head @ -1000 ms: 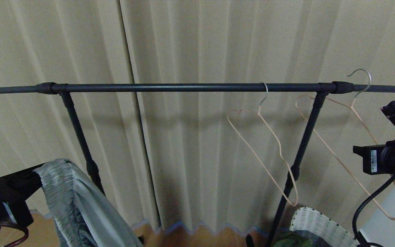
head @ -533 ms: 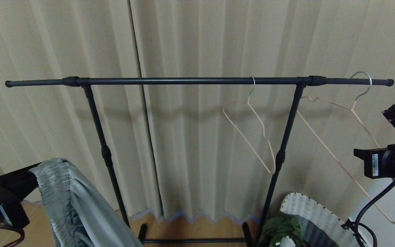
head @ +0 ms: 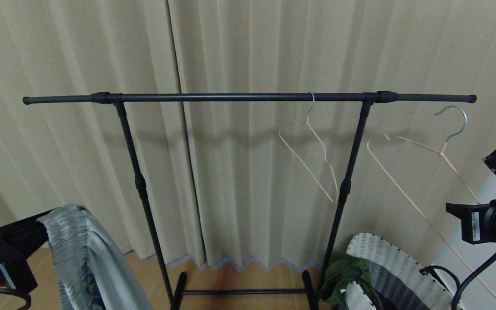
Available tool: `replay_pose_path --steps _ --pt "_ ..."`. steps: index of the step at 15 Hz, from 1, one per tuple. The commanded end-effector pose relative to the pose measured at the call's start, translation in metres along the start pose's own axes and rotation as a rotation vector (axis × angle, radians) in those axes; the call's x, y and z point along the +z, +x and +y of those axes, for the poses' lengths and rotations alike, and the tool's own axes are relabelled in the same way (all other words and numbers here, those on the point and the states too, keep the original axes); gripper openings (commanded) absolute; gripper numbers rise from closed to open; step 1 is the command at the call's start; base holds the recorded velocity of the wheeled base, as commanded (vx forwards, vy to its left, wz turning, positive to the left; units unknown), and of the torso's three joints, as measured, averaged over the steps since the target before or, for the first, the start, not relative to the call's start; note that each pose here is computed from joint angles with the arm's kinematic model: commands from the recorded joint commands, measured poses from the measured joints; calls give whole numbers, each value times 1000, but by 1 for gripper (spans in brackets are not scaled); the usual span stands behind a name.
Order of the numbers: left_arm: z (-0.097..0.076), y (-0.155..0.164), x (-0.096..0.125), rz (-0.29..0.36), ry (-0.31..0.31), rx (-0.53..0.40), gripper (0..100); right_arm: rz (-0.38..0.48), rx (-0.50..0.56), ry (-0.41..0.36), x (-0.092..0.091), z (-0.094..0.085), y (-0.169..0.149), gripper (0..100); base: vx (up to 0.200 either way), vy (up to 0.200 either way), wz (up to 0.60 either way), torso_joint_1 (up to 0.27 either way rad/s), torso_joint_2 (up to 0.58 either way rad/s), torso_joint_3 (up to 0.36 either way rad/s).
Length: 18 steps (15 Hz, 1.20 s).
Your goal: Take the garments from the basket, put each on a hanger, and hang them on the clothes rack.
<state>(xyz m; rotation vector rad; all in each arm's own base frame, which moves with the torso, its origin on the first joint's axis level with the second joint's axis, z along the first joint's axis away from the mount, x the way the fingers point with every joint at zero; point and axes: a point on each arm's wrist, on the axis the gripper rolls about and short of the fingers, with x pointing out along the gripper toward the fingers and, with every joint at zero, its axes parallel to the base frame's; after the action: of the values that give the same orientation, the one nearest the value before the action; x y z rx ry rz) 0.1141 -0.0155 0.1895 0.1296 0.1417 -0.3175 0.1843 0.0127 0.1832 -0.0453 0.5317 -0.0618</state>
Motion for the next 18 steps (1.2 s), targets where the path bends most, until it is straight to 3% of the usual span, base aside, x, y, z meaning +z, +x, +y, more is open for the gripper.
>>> replay_pose_path --steps 1,6,10,13,18 --pt "3 8 5 7 2 -1 0 -32 7 4 0 -1 -10 0 0 0 0 0 0 0" --pt "5 14 12 3 4 2 0 -134 72 3 -1 -2 -41 0 0 0 0 0 0 0" --pt "8 19 24 -22 41 6 0 -214 121 1 5 0 -58 0 0 0 0 0 0 0" --pt "11 30 31 -20 54 10 0 -218 215 -10 -2 1 -64 0 0 0 0 0 0 0" --pt "9 49 41 -8 59 20 0 -250 279 -18 3 3 -69 0 0 0 0 0 0 0"
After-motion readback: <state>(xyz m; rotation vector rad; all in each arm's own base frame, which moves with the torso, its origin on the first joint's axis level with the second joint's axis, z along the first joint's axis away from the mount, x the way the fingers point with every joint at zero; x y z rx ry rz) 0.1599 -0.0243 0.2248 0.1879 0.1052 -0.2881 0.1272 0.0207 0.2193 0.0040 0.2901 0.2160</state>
